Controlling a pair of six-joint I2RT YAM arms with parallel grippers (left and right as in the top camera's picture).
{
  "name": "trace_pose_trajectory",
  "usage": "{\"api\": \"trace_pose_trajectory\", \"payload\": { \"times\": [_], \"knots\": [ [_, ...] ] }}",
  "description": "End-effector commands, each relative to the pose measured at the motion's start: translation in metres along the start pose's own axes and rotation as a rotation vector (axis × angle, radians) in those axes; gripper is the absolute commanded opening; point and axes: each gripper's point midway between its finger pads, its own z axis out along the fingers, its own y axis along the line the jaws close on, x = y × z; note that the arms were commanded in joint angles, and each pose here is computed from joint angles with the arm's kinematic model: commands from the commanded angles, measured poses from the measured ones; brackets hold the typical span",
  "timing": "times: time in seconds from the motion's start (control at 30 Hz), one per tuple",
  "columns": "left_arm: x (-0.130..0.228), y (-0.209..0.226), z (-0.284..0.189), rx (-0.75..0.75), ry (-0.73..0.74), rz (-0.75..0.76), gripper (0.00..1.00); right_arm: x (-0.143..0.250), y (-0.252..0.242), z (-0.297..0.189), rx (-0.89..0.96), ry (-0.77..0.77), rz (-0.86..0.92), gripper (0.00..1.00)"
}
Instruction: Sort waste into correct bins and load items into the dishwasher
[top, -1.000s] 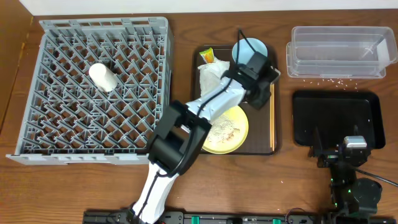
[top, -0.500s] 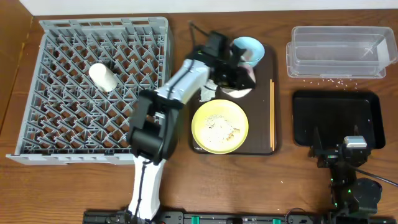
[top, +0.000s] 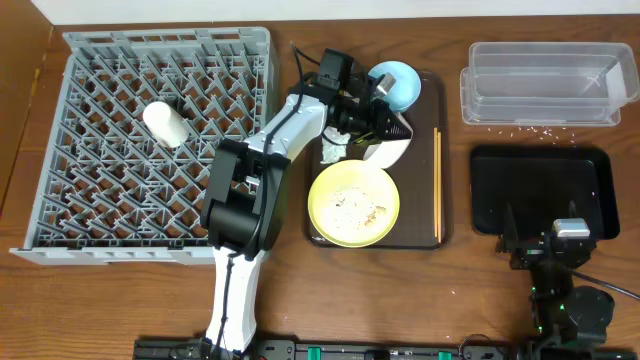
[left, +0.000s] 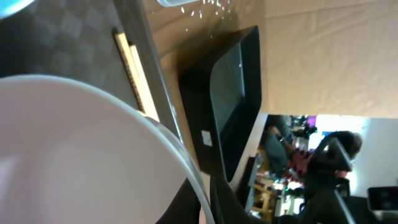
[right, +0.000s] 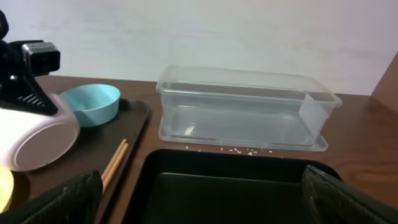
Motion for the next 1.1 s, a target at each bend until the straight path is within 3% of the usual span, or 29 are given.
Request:
{"api": "trace_pose_trajectory", "payload": {
  "times": [0.0, 0.37, 0.63, 1.07],
  "knots": [
    [0.004, 0.016, 0.007, 0.033, 0.018, -0.143, 0.07, 0.000, -0.001, 0.000, 0.004, 0.000, -0.014, 0.99],
    [-0.017, -0.007, -0.024, 0.213, 0.003, -0.233, 0.07, 0.000, -0.001, 0.000, 0.004, 0.000, -0.015, 0.99],
    [-0.027, -0.023, -0.045, 0.229, -0.030, -0.246, 0.07, 0.000, -0.001, 0.000, 0.004, 0.000, -0.014, 0.99],
    [-0.057, -0.090, -0.135, 0.270, -0.211, -0.120, 0.08, 0.000, -0.001, 0.000, 0.004, 0.000, -0.015, 0.99]
  ]
}}
